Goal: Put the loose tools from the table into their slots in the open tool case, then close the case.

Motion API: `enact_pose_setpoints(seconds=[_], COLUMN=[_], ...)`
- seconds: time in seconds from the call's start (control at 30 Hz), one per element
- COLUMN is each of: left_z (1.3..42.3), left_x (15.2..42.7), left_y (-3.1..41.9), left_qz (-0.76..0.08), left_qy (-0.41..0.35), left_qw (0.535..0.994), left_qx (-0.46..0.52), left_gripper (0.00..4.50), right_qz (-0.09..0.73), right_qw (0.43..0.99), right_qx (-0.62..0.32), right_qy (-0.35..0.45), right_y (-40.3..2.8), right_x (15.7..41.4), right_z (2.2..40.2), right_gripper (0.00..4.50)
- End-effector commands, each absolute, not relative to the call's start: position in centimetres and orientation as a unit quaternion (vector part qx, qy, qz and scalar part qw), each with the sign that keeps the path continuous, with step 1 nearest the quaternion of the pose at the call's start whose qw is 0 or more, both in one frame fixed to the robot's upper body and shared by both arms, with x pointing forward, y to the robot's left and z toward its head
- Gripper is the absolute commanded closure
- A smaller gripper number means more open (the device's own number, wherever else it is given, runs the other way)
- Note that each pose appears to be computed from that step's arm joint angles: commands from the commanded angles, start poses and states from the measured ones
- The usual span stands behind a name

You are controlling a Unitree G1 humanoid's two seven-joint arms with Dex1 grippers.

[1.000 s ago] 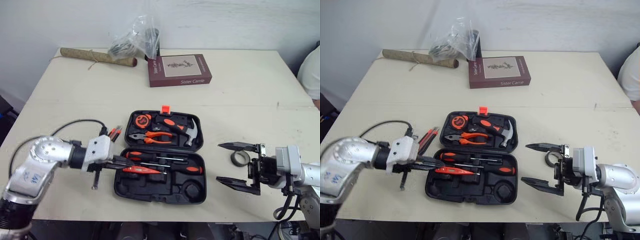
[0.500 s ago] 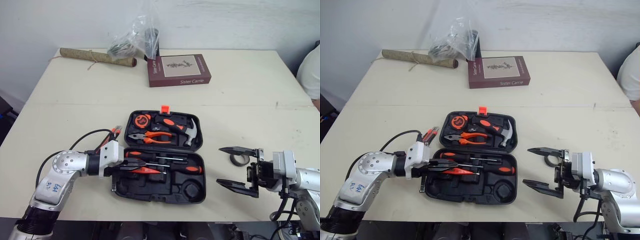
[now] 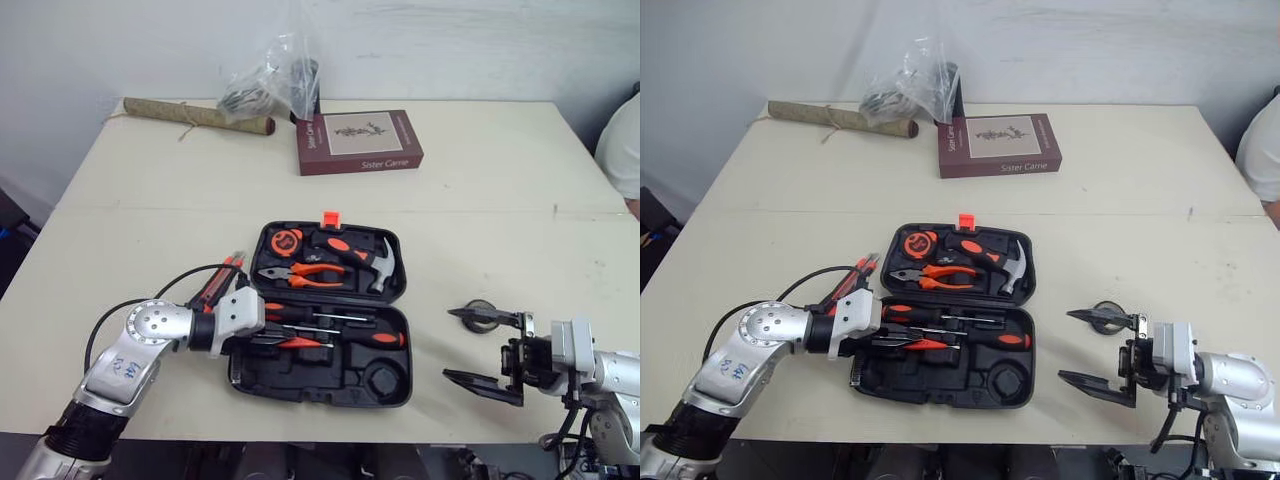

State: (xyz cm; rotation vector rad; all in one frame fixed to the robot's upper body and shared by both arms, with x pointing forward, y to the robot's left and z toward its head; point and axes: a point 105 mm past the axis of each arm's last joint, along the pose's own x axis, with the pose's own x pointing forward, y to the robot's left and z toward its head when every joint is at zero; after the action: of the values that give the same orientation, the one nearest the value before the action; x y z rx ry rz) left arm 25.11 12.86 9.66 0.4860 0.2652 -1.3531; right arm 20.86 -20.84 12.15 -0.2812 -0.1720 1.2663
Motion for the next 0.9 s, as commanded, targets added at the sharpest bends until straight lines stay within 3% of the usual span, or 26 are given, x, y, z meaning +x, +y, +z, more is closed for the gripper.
enact_pose_setpoints(seconds=[0.03,0.2,0.33,0.43,0.53,0.7,0.8,0.9], left_z=[6.9,7.7,13.0,15.9,16.9,16.3,15.0,13.8], left_x=[24.1,24.7,25.2,24.9,24.9,23.5,20.9,18.4], left_y=[14.0,14.0,13.3,15.0,19.4,31.2,36.7,41.2], left_qz=[-0.617,-0.602,-0.593,-0.568,-0.495,-0.295,-0.199,-0.105], left_qy=[0.173,0.128,-0.018,-0.054,-0.037,0.017,0.056,0.092], left_qw=[0.733,0.754,0.788,0.809,0.857,0.941,0.965,0.974], left_qx=[0.229,0.229,0.167,0.14,0.137,0.165,0.161,0.179], left_gripper=[4.47,4.47,4.47,4.47,3.68,1.48,0.13,0.05], right_qz=[0.584,0.571,0.54,0.504,0.456,0.328,0.255,0.222], right_qw=[0.793,0.8,0.816,0.835,0.86,0.91,0.934,0.941], right_qx=[-0.146,-0.155,-0.178,-0.194,-0.219,-0.253,-0.248,-0.251], right_qy=[-0.095,-0.098,-0.104,-0.101,-0.075,-0.019,0.015,0.043], right_y=[-21.8,-23.1,-24.6,-26.8,-30.4,-37.7,-41.1,-42.8], right_x=[20.4,20.2,20.8,21.1,20.8,19.5,18.3,17.3], right_z=[12.2,11.5,12.0,12.8,13.0,13.2,13.3,13.2], right_gripper=[0.0,0.0,0.0,0.0,0.0,0.0,0.0,0.0])
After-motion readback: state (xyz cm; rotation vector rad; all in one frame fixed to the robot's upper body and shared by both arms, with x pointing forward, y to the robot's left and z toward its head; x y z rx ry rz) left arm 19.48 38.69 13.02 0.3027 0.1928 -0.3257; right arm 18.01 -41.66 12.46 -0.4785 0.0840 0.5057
